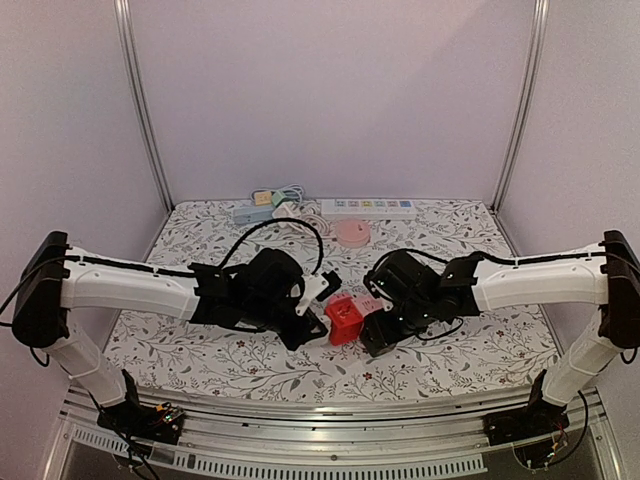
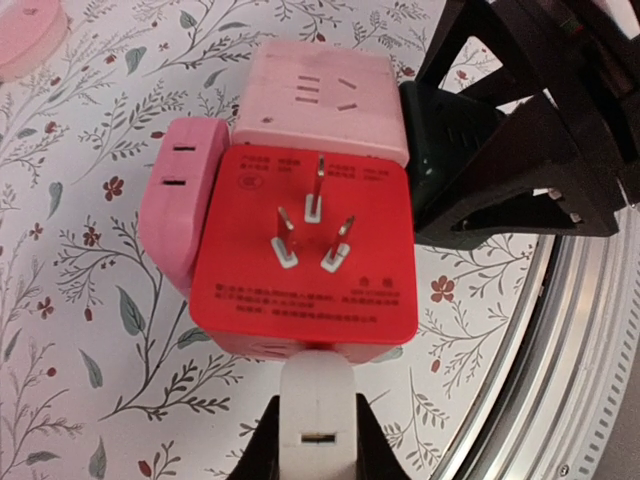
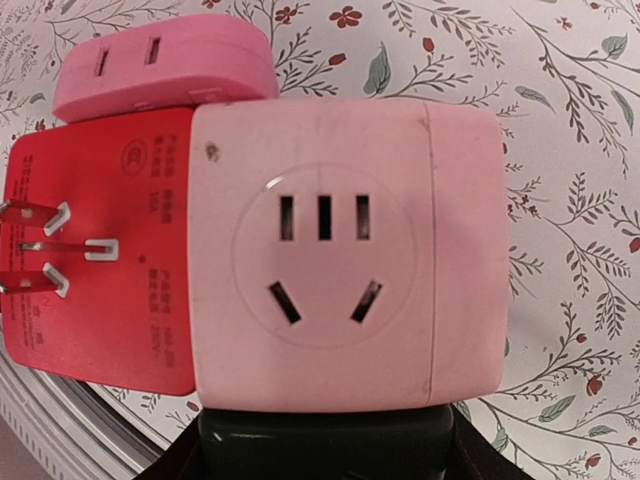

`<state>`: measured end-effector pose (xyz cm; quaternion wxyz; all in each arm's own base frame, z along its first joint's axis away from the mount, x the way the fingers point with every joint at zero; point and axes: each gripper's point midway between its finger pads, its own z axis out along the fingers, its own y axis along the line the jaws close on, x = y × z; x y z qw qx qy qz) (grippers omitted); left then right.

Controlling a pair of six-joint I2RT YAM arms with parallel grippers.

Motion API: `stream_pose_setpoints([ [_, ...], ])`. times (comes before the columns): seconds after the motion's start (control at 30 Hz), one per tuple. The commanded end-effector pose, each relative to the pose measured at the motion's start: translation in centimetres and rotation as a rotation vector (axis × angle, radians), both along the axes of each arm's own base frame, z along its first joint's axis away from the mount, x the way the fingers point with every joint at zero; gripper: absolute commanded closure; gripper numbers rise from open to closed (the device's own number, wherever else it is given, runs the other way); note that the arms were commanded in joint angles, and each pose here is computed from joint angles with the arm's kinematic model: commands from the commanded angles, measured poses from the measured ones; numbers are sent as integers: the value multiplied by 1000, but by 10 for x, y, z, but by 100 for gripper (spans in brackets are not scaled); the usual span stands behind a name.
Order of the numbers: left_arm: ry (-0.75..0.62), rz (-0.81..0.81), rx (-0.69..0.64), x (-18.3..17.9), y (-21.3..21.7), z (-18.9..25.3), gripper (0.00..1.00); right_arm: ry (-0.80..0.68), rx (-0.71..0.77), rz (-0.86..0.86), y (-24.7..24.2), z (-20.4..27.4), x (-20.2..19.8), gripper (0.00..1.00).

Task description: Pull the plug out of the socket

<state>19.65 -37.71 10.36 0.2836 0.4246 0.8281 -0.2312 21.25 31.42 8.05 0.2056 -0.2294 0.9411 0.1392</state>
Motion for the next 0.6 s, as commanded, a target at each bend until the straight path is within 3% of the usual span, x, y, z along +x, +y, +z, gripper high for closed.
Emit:
stream_pose_setpoints([
  [0.0, 19, -5, -44, -2, -5, 5, 100, -114, 7, 15, 0, 19, 11, 55],
  [0.57, 9, 13, -40, -2, 2, 3, 100, -84, 41, -155, -8, 29, 26, 55],
])
